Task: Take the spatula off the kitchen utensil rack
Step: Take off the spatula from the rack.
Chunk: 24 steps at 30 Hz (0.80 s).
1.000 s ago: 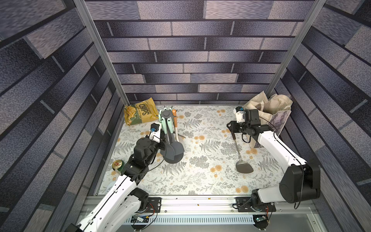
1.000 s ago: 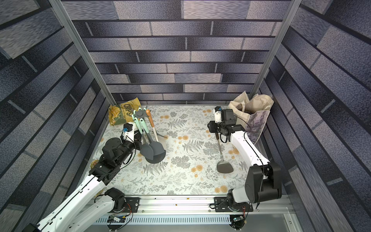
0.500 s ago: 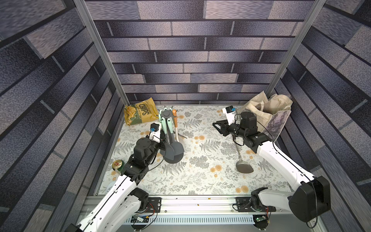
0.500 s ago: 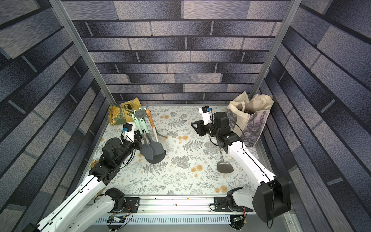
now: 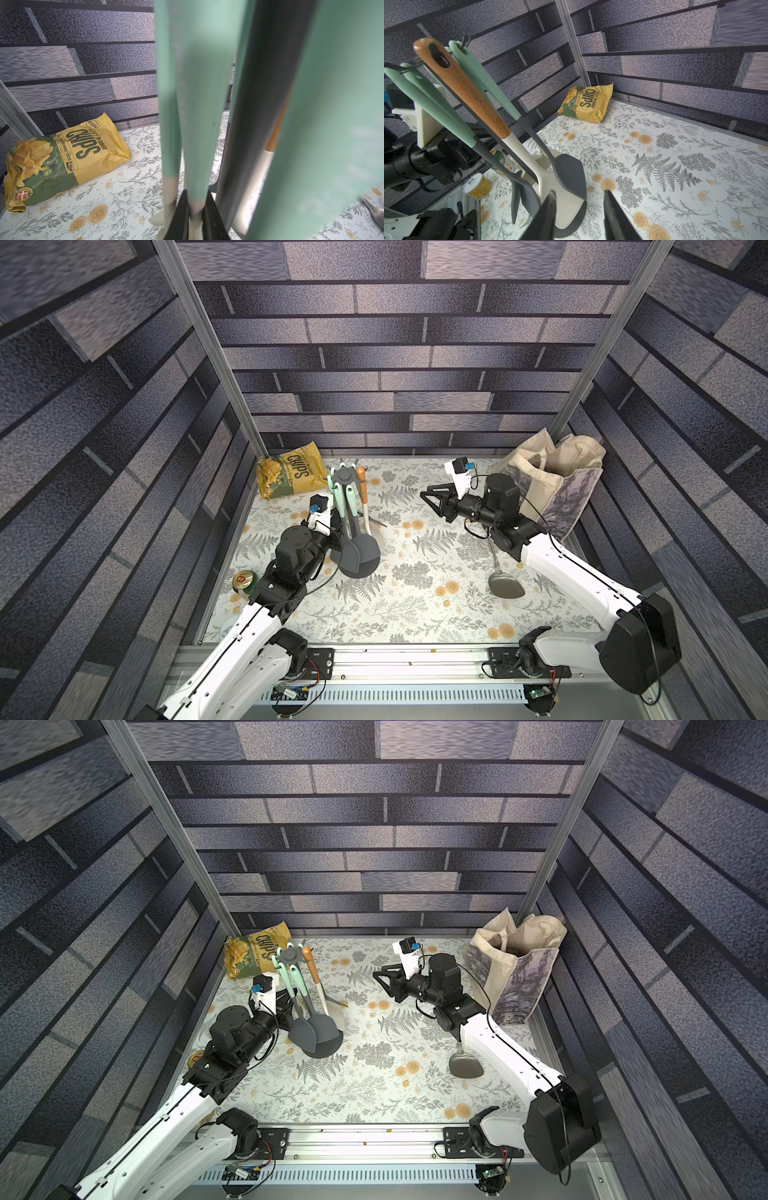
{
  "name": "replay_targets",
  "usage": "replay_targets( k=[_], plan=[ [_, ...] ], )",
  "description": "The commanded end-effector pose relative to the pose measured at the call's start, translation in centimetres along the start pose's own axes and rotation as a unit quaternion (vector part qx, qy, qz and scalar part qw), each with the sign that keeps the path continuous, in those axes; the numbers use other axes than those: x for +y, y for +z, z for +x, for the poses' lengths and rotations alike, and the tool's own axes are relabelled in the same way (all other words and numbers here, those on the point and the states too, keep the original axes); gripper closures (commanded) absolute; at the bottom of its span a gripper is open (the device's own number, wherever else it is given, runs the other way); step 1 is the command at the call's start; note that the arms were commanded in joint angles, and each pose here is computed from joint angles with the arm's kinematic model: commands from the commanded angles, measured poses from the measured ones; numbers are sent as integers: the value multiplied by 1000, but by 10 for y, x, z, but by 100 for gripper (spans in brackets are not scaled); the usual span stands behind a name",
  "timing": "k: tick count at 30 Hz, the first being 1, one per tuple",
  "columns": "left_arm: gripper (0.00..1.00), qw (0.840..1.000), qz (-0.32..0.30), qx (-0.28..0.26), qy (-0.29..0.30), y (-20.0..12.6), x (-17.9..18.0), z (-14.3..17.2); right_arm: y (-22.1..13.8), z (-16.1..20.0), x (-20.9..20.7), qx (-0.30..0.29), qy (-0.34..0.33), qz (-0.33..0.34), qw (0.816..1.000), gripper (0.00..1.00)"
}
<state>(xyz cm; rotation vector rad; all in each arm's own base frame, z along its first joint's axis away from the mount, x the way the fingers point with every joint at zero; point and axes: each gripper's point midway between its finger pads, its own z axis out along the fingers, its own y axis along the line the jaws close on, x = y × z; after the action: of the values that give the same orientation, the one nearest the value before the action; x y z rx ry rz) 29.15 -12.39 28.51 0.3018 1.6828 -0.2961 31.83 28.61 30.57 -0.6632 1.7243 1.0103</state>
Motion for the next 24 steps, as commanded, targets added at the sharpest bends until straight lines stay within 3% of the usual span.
replay_targets(
  k=[1, 23, 24],
  plan=[
    [90, 998, 2, -57, -16, -9, -1, -30, 8, -13, 12, -24, -9, -26, 999, 61],
    [90, 999, -1, -42, -13, -6, 0, -16, 41, -16, 98, -36, -32, -133, 990, 57],
    [90, 999, -2, -41, -12, -6, 1, -16, 41, -28, 105, -48, -40, -140, 988, 57]
  ],
)
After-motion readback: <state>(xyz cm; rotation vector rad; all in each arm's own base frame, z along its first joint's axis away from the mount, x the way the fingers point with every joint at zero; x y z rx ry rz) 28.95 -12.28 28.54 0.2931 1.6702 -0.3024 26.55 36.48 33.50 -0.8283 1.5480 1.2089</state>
